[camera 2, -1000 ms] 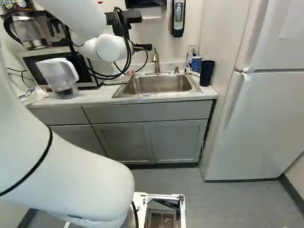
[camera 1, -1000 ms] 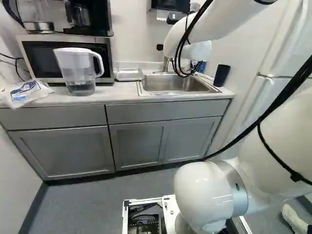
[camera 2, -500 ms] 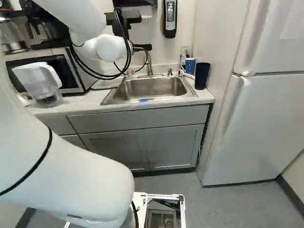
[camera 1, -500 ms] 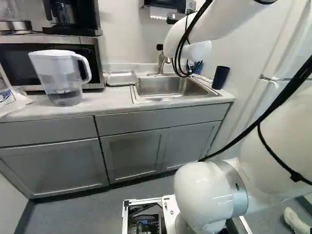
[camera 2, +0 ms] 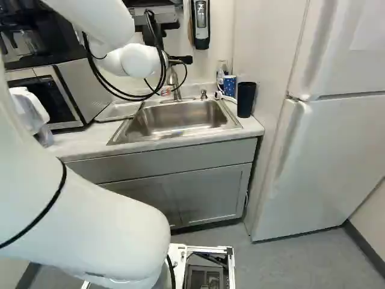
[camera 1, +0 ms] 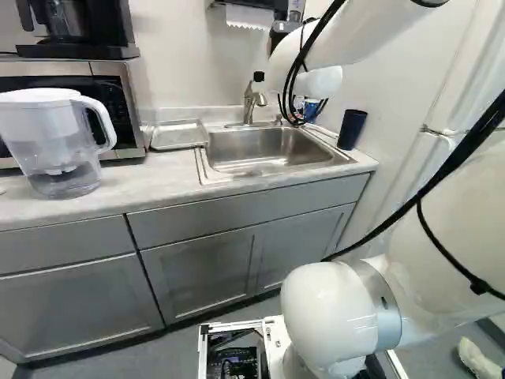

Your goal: Rinse the cup and place it in the tray

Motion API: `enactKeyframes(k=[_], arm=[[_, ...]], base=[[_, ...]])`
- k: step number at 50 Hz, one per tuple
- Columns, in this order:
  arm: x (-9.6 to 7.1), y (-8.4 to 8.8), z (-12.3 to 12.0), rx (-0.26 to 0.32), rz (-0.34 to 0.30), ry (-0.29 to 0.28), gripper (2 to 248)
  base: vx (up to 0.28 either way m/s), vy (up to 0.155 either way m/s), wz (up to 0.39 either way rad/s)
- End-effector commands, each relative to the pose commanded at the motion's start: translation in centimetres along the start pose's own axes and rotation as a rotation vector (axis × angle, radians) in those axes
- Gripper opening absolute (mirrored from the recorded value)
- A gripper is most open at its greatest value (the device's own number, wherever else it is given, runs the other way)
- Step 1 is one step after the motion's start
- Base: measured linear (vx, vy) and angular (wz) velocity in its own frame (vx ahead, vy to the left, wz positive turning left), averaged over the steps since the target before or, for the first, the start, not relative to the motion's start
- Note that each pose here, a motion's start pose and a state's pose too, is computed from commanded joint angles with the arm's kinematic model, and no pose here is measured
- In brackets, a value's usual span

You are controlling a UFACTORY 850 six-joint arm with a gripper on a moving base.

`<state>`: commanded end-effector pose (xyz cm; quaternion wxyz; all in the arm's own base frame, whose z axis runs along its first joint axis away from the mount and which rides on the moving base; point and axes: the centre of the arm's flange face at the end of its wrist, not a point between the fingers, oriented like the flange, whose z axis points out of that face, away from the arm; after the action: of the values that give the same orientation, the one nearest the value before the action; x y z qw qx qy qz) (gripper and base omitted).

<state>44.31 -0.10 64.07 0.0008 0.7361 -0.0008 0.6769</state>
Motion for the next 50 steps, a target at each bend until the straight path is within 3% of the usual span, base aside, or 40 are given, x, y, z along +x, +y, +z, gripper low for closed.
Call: enactKeyframes(k=[15,50], arm=[[0.0,0.0,0.0,0.0,0.0,0.0,247],[0.09,0.05,0.57,-0.001,0.0,-0.002,247]], base=[[0.116,0.018,-0.02],[0.001,0.0,0.0]])
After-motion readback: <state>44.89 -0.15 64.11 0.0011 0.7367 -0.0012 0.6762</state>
